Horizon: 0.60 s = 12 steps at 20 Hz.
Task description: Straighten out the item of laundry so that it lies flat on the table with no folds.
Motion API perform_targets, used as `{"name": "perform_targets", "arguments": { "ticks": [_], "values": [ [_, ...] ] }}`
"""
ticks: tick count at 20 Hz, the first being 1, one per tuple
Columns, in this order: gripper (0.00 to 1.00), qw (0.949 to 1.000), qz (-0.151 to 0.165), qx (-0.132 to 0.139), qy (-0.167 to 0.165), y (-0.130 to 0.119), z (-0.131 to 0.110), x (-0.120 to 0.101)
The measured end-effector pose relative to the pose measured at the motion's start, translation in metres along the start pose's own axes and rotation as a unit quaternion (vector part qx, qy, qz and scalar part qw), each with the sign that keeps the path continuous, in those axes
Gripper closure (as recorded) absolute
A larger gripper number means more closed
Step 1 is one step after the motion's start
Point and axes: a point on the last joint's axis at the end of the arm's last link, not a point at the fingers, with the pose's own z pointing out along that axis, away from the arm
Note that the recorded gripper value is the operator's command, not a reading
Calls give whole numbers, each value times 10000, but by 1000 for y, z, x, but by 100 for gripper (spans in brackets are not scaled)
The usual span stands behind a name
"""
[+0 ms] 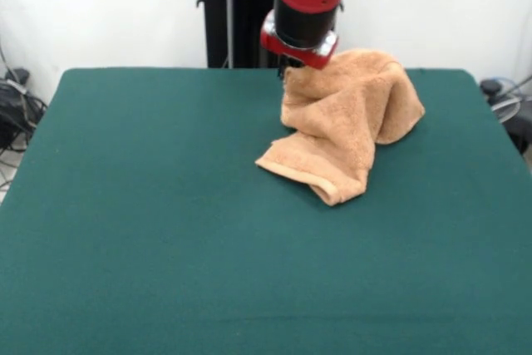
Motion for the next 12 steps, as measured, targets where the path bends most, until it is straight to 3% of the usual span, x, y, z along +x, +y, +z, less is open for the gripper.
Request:
{"name": "perform_targets", "arguments": {
  "ticks": [5, 12],
  "values": [
    [100, 10000, -24, -47, 78, -19, 7, -5],
    [100, 9995, -14, -114, 298, -65, 31, -10]
  ]
}}
